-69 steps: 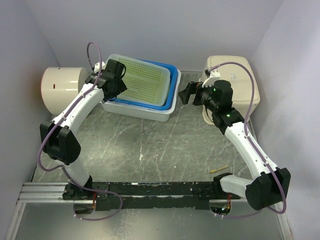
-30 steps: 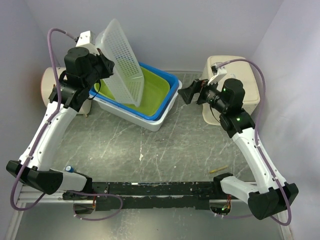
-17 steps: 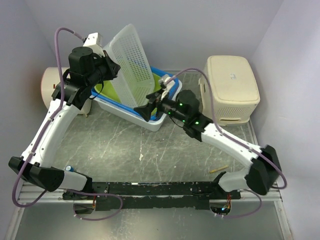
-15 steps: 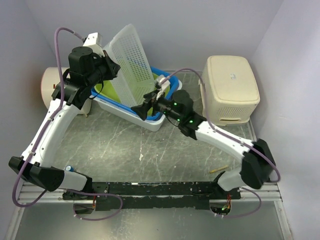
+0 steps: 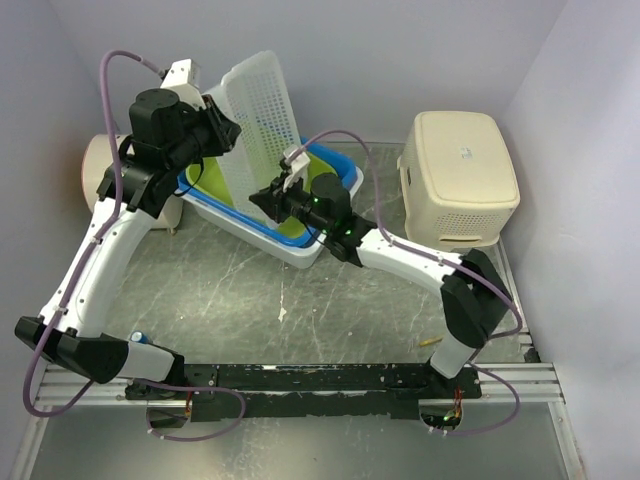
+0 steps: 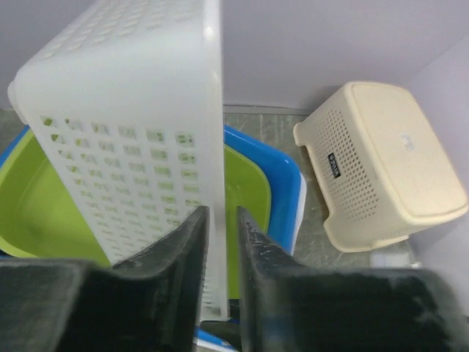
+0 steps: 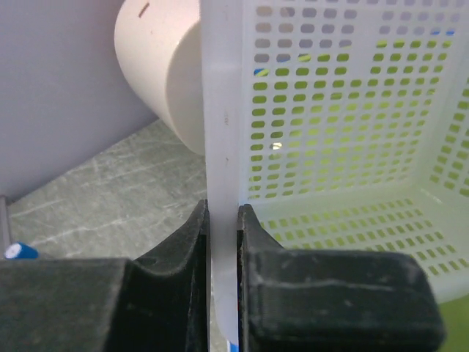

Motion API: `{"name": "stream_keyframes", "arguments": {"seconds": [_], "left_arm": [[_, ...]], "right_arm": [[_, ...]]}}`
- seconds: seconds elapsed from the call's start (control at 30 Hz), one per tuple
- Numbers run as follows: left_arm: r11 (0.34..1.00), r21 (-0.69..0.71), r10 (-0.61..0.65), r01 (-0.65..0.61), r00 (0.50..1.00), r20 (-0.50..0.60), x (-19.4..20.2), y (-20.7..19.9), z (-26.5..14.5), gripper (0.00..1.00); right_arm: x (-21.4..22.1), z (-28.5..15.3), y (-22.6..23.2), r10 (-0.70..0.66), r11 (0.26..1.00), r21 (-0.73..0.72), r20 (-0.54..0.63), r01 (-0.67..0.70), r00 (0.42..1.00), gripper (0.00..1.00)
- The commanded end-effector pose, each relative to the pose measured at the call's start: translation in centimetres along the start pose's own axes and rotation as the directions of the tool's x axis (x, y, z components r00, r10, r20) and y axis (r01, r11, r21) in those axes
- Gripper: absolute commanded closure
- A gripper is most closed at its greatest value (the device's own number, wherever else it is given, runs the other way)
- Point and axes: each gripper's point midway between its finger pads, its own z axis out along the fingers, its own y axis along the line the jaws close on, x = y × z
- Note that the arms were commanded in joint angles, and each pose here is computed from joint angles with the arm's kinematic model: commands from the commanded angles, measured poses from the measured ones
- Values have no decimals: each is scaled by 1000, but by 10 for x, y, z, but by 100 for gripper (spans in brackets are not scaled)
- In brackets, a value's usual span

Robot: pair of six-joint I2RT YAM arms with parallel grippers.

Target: Turn the large container upside down

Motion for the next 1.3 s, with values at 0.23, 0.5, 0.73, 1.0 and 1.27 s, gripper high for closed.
{"name": "stream_keyframes", "arguments": {"seconds": [0.23, 0.5, 0.73, 1.0, 1.27], "left_arm": [[970, 231, 38, -73, 987, 155, -63, -56, -64, 1], [961, 229, 137, -157, 986, 99, -36, -46, -95, 1], [938, 305, 183, -164, 983, -34, 22, -40, -103, 1], [890, 456, 208, 22, 871, -446, 171, -29, -107, 2], [834, 527, 260, 166, 724, -639, 281, -46, -117, 1]], "right_arm": [[-169, -95, -3, 62, 985, 147, 217, -95, 974, 100], [-195, -193, -16, 74, 933, 327, 228, -148, 971, 100], [-191, -259, -15, 142, 884, 401, 265, -243, 954, 100], [-184, -313, -19, 201, 812, 488, 283, -321, 938, 100], [-206, -358, -27, 159, 750, 550, 389, -367, 908, 100]]}}
